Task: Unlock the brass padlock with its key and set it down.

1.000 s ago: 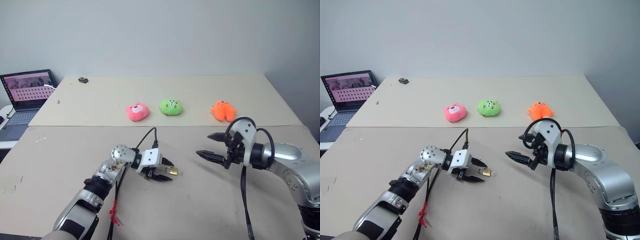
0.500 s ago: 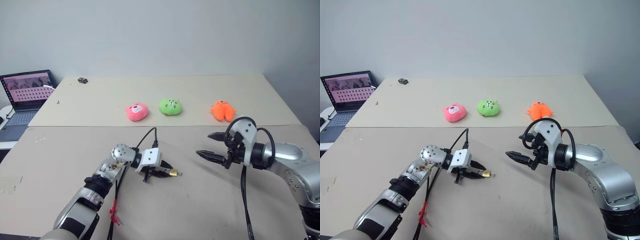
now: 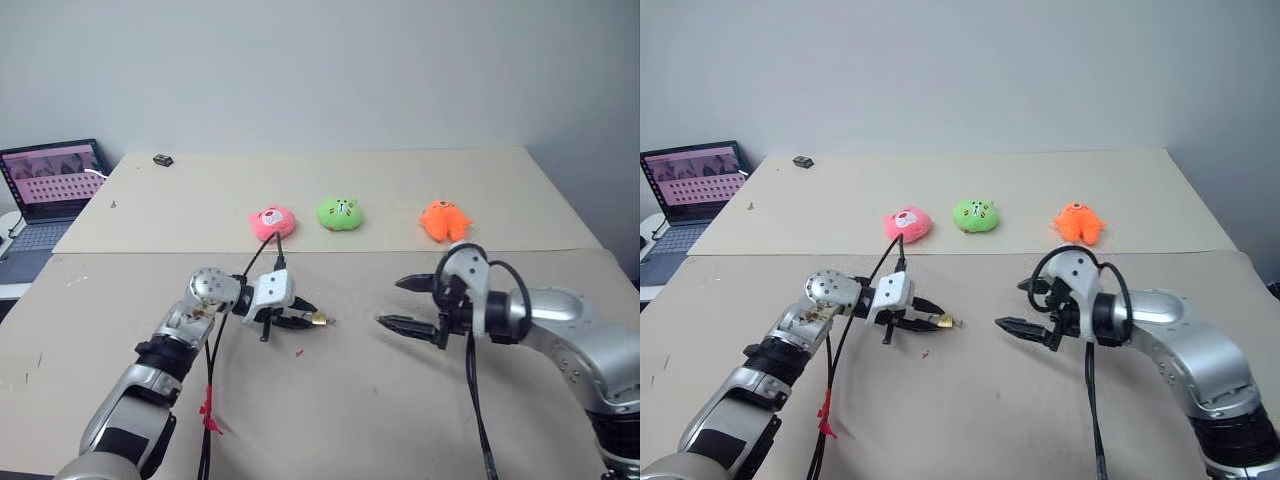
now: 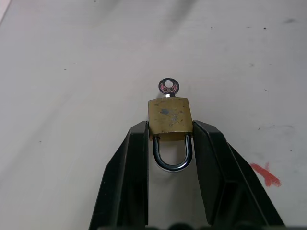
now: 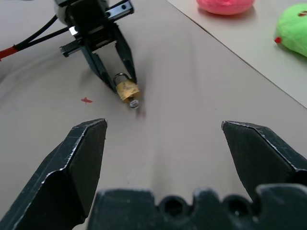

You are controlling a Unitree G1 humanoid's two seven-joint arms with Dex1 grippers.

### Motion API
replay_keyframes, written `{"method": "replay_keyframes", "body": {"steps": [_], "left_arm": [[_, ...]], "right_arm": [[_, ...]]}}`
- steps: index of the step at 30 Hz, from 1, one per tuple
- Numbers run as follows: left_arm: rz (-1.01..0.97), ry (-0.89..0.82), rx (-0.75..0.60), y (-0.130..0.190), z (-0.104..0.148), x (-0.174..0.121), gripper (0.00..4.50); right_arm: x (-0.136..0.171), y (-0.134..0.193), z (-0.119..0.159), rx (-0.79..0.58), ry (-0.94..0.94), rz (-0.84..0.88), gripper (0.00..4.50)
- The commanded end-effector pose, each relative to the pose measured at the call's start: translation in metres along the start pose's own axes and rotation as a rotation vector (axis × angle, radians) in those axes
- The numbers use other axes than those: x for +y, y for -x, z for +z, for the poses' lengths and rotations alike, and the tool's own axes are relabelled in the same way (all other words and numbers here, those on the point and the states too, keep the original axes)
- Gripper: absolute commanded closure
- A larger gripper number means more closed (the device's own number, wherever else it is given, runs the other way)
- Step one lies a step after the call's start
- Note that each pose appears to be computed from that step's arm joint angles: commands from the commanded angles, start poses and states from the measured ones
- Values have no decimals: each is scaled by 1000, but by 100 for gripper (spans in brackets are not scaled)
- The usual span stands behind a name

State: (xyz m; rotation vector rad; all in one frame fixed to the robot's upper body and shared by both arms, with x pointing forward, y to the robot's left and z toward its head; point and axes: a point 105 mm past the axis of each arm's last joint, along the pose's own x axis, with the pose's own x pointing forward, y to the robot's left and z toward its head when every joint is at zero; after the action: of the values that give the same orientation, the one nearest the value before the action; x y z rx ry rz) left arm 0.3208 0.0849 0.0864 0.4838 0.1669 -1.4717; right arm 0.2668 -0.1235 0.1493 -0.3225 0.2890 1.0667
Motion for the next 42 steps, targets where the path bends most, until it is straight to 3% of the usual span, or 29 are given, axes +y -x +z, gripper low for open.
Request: {"method": "replay_keyframes", "body": {"steps": [1,4,6,11,16,26,30,33,42], "left_arm": [[44,116,-209,4,57,14,367],[37,185,-259,11,73,17,367],[42,240,-282,16,78,23,367],[-48,314,-266,18,73,20,367],[-161,369,-235,22,66,17,367],[-315,336,-181,23,77,23,367],[-366,338,-137,20,72,13,367],[-391,323,-113,18,68,8,367],[-406,314,-120,15,69,8,367]], "right_arm": [[5,-6,14,-24,156,5,0],[4,-8,17,-32,240,-8,0],[-5,-10,38,-95,362,-87,0],[-2,-13,54,-98,604,-85,0],[3,-14,55,-73,727,-47,0],[14,-18,47,-62,826,29,0],[13,-21,51,-84,853,22,0],[14,-22,51,-91,853,30,75],[18,-20,49,-87,838,45,380]]}}
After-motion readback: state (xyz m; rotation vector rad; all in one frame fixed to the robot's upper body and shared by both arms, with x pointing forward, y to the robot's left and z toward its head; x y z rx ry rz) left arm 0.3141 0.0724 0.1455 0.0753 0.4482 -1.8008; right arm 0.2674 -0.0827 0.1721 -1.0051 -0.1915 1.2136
